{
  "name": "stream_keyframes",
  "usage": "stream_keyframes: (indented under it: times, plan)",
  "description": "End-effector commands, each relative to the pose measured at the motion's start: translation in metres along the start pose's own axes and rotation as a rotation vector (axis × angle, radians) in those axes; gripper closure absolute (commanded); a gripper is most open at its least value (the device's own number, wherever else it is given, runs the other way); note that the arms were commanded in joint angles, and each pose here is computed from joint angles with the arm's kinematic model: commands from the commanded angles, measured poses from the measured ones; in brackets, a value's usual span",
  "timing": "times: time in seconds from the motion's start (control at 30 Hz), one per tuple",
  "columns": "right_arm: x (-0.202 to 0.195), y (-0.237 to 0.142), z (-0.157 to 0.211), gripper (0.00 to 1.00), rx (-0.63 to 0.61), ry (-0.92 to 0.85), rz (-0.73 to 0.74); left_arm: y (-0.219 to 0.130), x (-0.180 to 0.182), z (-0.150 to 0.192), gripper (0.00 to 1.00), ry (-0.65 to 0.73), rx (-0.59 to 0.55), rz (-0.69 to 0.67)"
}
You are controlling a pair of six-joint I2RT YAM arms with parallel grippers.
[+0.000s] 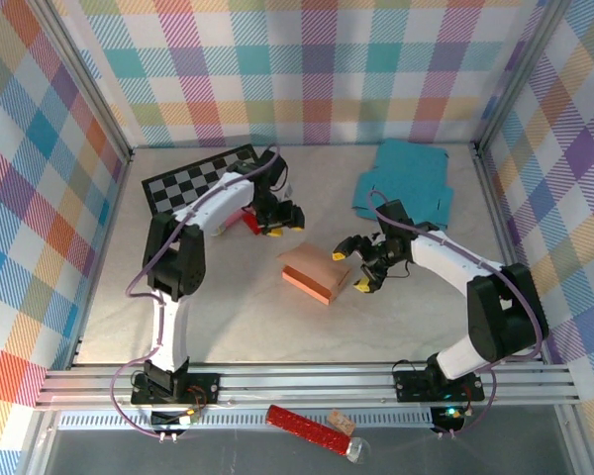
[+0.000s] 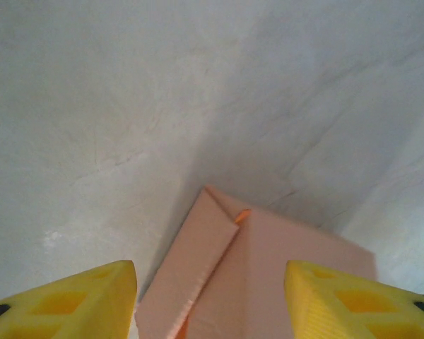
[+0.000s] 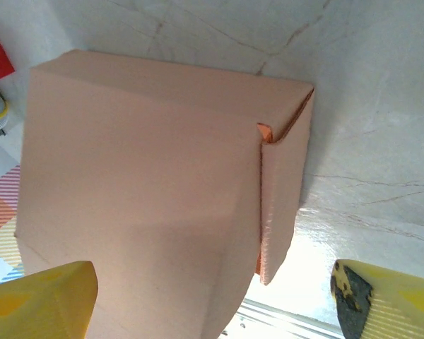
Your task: Fold the paper box
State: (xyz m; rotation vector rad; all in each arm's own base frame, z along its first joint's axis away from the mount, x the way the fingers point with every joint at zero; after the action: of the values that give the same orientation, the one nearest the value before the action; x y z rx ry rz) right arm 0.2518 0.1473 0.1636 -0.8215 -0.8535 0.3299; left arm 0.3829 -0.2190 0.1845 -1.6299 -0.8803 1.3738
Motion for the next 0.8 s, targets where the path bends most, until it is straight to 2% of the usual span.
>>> stream_keyframes:
  times: [0.0,0.4,0.77]
  plan:
    - [0.005,0.004,0.004,0.14,0.03,-0.015,-0.053,-0.01,-0.01,0.013,0.43,0.067,0.042,0.081]
    - [-0.007,0.022,0.002,0.17,0.051,-0.007,-0.011,0.02,0.003,0.038,0.45,0.072,0.068,0.09]
    - [-0.014,0.028,-0.003,0.19,0.041,-0.117,0.083,0.033,0.004,0.056,0.46,0.094,0.068,0.074]
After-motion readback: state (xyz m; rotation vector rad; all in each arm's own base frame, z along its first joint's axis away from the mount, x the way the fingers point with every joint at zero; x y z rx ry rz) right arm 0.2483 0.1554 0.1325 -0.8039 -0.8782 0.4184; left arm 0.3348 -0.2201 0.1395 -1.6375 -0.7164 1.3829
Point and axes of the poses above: each hand's point on the last joint's axis, 136 mm out from that joint toward the fingers, its own y axis out along the fingers, its own x axis along the line the jaws close on, z = x × y, the point moved 10 cm from there along -y, back along the fingers, and after that the axes turned 6 degrees about y, right-handed, at the moved point
